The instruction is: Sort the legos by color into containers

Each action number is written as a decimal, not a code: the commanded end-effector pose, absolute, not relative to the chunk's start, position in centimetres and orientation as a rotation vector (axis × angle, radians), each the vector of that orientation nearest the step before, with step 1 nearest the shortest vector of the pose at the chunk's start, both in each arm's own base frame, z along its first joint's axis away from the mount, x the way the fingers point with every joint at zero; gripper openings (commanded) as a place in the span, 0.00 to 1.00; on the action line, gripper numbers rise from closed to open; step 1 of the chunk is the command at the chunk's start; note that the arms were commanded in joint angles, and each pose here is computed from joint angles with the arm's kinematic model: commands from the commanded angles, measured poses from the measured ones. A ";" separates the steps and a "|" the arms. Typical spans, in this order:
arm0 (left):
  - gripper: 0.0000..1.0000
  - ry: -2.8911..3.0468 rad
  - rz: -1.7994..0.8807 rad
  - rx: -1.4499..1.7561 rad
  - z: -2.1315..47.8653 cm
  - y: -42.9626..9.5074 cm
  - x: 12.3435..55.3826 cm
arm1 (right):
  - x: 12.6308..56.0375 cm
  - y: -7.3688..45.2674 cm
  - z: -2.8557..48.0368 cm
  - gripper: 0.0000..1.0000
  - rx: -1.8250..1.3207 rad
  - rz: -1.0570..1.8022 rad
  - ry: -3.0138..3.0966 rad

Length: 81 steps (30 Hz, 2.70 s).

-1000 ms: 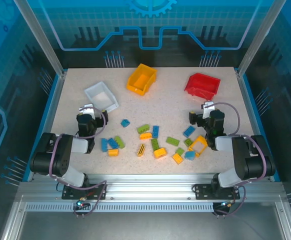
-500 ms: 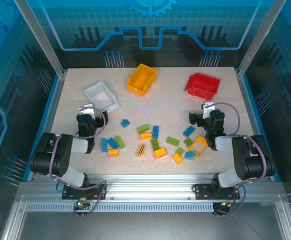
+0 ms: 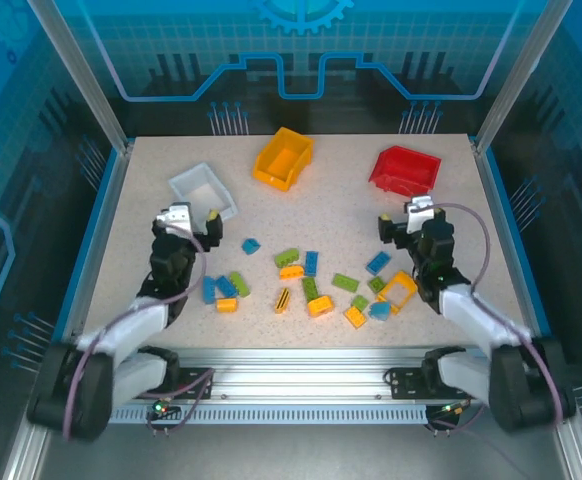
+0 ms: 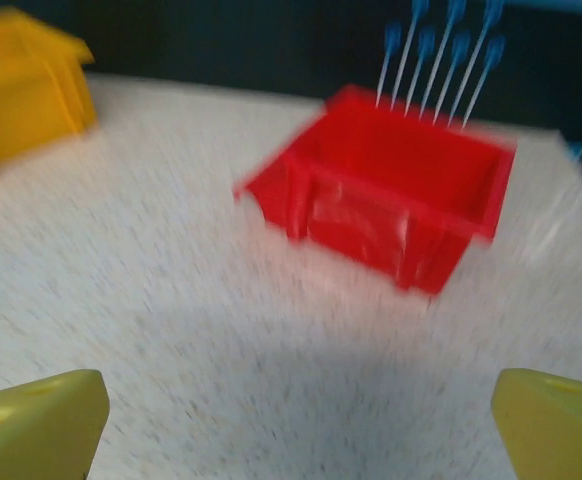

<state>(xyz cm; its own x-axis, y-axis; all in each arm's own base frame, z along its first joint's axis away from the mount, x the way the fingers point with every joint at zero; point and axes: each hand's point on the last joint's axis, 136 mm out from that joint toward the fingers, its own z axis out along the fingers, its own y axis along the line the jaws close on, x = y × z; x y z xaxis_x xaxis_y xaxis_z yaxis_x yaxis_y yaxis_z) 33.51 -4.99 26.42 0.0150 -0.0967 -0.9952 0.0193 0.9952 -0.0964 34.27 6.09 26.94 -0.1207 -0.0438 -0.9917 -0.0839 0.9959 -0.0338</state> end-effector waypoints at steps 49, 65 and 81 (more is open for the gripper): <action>0.76 2.406 -0.029 -0.891 10.4 5.0 42.3 | 60.5 28.1 6.4 0.56 0.299 0.485 2.502; 0.36 2.490 0.008 -0.696 8.3 4.8 46.4 | 53.9 22.3 11.0 0.04 0.160 0.051 2.529; 0.00 2.552 -0.192 -0.304 8.2 -7.5 47.0 | 45.9 19.7 9.8 0.02 0.063 -0.046 2.549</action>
